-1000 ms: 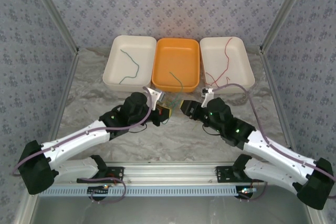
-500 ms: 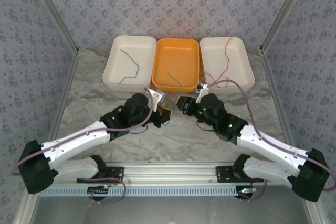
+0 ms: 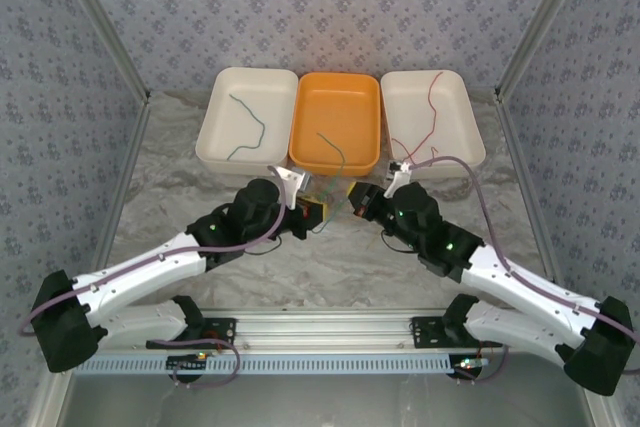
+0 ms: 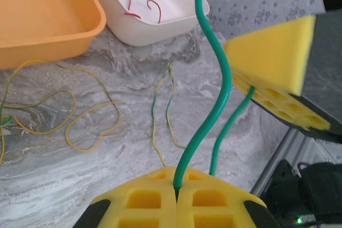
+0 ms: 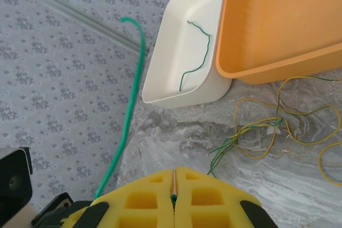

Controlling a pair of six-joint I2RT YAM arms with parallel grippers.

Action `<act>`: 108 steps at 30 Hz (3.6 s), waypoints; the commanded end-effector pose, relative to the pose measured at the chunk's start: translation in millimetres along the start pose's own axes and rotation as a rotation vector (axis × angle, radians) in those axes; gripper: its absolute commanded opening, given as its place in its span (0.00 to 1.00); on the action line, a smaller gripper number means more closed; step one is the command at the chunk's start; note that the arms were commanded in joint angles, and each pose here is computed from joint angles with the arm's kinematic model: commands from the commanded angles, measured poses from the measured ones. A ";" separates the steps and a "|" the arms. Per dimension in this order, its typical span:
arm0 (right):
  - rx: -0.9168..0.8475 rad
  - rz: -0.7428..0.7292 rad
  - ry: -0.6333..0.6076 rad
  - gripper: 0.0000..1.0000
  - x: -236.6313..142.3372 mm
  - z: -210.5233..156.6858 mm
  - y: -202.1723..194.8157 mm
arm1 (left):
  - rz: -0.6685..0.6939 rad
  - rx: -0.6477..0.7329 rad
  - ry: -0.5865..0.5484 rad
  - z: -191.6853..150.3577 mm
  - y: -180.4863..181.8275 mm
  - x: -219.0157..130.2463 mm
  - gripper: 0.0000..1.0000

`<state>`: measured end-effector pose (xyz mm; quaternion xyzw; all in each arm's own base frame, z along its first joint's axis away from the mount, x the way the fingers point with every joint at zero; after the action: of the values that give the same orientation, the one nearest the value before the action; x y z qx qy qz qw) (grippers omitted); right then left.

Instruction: Untangle the cables

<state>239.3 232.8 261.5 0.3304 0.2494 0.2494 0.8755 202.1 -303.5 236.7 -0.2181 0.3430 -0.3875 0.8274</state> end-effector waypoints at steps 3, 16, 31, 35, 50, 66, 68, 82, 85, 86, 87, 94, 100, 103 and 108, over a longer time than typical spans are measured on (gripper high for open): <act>0.077 -0.145 -0.073 0.00 -12.0 5.8 -34.8 | 0.045 -0.057 -0.148 28.4 1.1 -10.1 0.00; 0.647 -0.239 -0.076 0.00 -13.0 -60.4 -120.7 | -0.110 -0.224 -0.717 94.9 0.3 -81.3 0.00; 0.825 -0.160 -0.003 0.00 -6.5 -89.9 -88.8 | -0.204 -0.199 -0.803 119.9 -24.9 -89.4 0.00; 0.805 -0.175 -0.002 0.00 -5.7 -86.0 -84.1 | -0.246 -0.201 -0.863 133.3 -34.3 -95.5 0.00; 0.450 -0.290 -0.028 0.21 -20.8 -57.0 -87.7 | -0.198 -0.053 -0.753 156.7 -60.7 -68.8 0.00; -0.473 -0.017 -0.037 0.61 -63.6 81.8 46.7 | 0.058 0.426 -0.159 74.6 -27.5 -4.6 0.00; -0.453 0.023 -0.042 0.62 -53.4 90.0 60.2 | 0.080 0.464 -0.125 66.9 -27.9 2.1 0.00; -0.276 -0.061 0.018 0.41 10.0 126.6 34.1 | 0.080 0.572 -0.030 32.2 -47.8 21.7 0.00; -0.296 -0.069 0.072 0.39 19.0 127.4 26.2 | 0.075 0.583 -0.024 30.7 -52.2 22.4 0.00; -0.295 -0.069 0.083 0.37 21.5 126.4 23.8 | 0.076 0.585 -0.019 29.9 -52.7 23.3 0.00; -0.295 -0.071 0.089 0.31 22.9 125.3 22.2 | 0.076 0.591 -0.015 29.6 -53.4 23.8 0.00; -0.292 -0.124 0.006 0.00 9.0 143.7 11.2 | 0.074 0.609 0.003 25.0 -57.1 23.4 0.00; -0.115 -0.106 -0.224 0.00 -27.0 198.5 3.0 | 0.118 0.638 0.014 17.3 -54.4 24.7 0.00; -0.011 -0.079 -0.312 0.00 -37.9 217.7 0.6 | 0.132 0.645 0.012 16.9 -55.2 24.4 0.00; -0.008 0.015 -0.258 0.00 -20.9 216.1 22.0 | 0.163 0.637 -0.008 26.5 -56.5 21.0 0.00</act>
<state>333.0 142.2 380.8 0.3303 0.2057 0.2037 0.8984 205.8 -363.0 306.8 0.0291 0.1733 -0.4302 0.8855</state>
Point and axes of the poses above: each hand's point on the last joint's axis, 136 mm out from that joint toward the fingers, its own x axis out along the fingers, its own y axis along the line the jaws close on, z = x × y, the point moved 1 cm from there along -x, back along the fingers, and after that the axes turned 8 degrees about -x, right-handed, at the moved point
